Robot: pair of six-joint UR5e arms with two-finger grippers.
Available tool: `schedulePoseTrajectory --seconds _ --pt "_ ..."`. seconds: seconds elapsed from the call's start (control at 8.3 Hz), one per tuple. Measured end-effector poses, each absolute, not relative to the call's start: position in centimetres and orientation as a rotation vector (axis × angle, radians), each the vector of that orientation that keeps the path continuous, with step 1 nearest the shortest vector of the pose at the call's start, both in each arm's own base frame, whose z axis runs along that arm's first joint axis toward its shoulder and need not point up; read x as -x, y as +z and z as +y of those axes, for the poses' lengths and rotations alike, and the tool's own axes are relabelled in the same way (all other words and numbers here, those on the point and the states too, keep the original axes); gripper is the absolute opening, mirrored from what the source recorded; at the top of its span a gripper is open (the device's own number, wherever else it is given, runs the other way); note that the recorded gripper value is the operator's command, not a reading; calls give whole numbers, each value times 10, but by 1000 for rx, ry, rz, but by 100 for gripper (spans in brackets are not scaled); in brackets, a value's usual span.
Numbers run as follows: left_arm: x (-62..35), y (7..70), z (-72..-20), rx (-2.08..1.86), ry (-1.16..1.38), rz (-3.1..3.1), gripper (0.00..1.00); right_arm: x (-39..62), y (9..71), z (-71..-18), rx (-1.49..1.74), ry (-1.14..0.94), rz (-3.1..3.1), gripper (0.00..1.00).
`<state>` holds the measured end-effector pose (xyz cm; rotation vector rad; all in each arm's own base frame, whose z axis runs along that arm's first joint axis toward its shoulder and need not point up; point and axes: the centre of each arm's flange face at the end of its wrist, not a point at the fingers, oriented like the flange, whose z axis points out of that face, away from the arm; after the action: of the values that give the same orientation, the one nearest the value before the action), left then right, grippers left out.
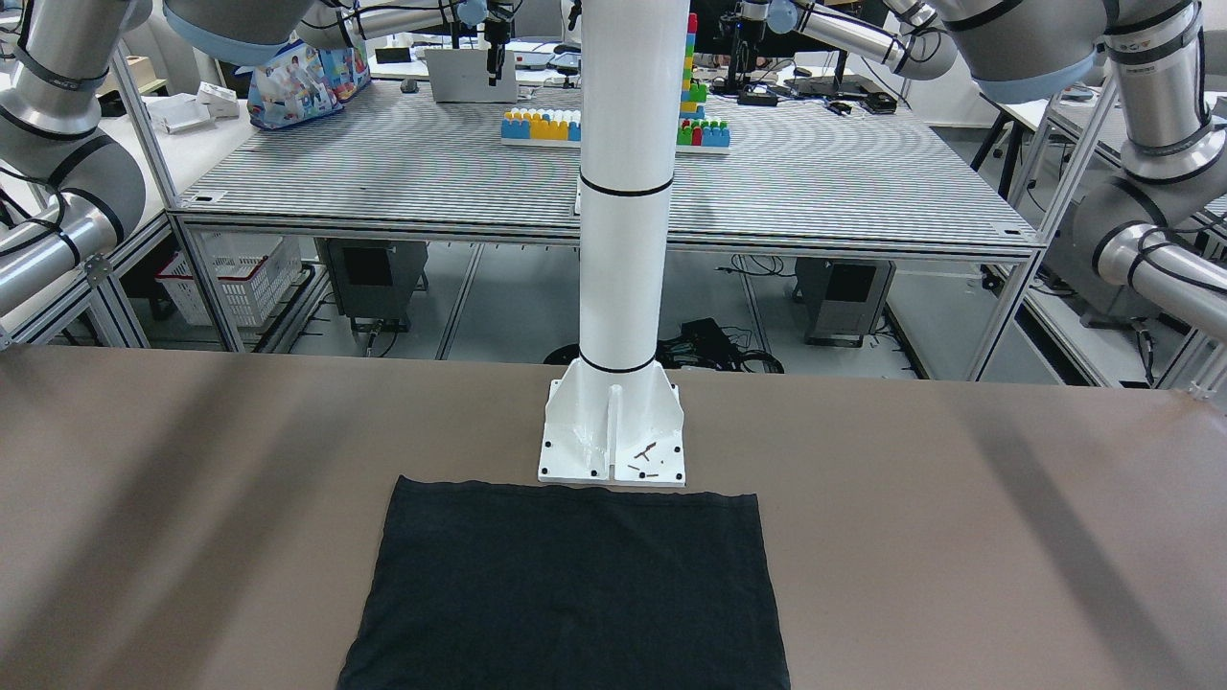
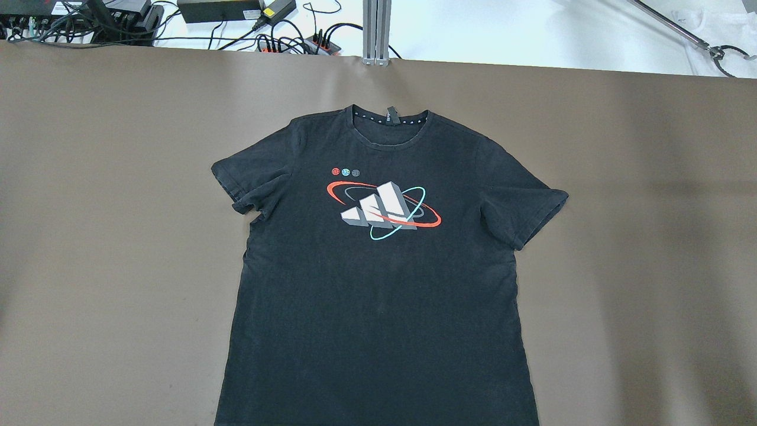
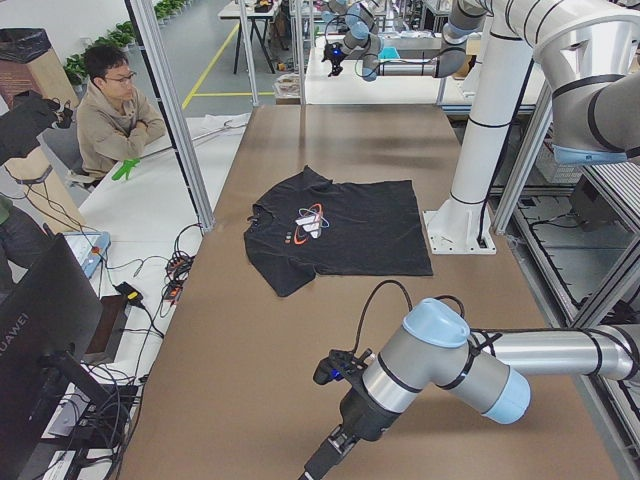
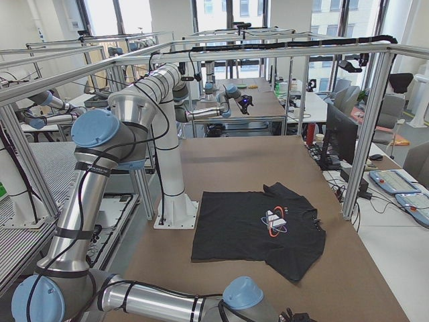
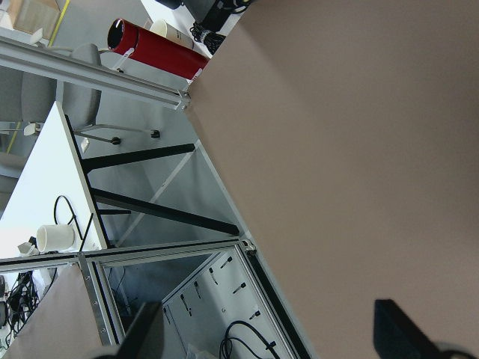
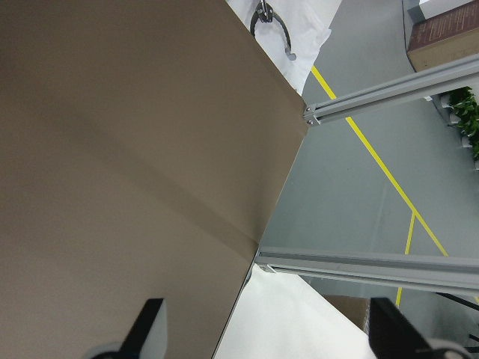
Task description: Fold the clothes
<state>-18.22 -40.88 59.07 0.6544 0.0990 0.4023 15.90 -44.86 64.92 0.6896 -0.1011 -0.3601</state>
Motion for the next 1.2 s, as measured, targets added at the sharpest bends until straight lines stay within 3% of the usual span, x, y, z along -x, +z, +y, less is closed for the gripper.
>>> schedulePoseTrajectory --seconds 0.36,0.72,1.2 --pt "182 592 -407 -653 402 98 100 -149 649 -438 -702 -376 -191 95" --pt "180 595 -401 -648 403 104 100 -140 635 -445 -716 -241 -294 95" --pt "179 598 -401 -645 403 108 100 -52 589 -498 -698 -148 -515 95"
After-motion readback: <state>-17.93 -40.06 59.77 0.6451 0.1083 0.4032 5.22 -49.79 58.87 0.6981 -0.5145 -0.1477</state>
